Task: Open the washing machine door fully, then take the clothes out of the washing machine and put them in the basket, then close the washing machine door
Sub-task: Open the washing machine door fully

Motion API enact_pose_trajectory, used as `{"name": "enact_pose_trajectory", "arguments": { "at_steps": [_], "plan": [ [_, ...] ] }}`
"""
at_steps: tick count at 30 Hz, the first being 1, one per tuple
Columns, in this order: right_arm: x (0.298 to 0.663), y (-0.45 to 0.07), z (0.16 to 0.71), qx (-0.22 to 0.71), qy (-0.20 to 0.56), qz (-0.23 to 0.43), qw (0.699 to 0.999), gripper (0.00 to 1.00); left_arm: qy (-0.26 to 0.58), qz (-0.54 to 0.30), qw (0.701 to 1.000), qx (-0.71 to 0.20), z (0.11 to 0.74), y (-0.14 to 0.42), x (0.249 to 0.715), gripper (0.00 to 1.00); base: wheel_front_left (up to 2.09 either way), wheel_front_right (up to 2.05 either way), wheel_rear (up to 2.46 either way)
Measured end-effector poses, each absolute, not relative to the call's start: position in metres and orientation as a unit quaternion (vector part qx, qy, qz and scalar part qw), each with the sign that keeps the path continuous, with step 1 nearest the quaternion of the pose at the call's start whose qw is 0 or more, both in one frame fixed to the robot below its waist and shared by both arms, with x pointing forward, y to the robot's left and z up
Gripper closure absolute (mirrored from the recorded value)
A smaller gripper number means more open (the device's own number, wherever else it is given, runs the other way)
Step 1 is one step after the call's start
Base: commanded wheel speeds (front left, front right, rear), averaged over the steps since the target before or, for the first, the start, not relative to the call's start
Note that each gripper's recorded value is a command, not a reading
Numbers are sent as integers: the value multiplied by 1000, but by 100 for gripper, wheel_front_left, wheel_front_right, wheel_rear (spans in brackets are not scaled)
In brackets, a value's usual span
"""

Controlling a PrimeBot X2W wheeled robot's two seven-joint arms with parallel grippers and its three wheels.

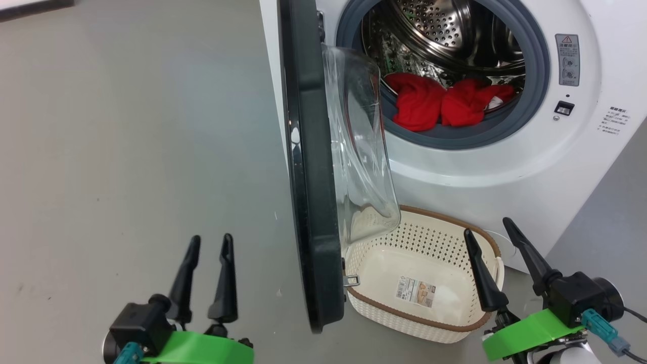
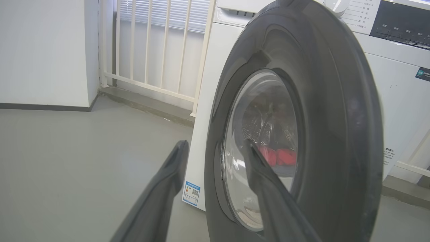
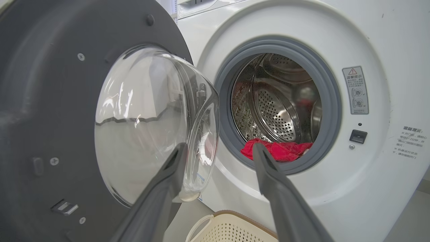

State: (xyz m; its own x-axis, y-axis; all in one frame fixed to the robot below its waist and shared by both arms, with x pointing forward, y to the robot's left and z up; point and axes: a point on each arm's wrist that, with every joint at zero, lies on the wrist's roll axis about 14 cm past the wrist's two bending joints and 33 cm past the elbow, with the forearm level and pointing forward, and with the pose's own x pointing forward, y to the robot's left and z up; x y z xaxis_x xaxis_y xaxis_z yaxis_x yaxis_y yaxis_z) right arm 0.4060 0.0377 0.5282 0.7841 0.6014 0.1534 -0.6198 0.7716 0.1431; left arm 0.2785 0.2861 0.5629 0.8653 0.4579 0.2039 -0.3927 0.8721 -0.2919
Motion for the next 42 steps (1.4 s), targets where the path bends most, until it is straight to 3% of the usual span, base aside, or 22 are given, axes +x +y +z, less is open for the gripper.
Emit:
{"name": "enact_pose_trajectory", "arguments": {
  "at_steps": [9,22,31,42],
  "plan": [
    [403,35,524,92,-43,323,941,0,-188,180,960,-108,605,268,284,100,0,0,0],
    [404,33,521,96,-39,319,942,0,-279,22,955,-101,697,194,301,100,0,0,0],
    [405,26,519,97,-36,310,945,0,-190,-84,968,-139,666,132,320,100,0,0,0],
    [406,22,510,100,-25,306,947,0,-88,-99,980,-151,609,116,347,100,0,0,0]
  ]
}}
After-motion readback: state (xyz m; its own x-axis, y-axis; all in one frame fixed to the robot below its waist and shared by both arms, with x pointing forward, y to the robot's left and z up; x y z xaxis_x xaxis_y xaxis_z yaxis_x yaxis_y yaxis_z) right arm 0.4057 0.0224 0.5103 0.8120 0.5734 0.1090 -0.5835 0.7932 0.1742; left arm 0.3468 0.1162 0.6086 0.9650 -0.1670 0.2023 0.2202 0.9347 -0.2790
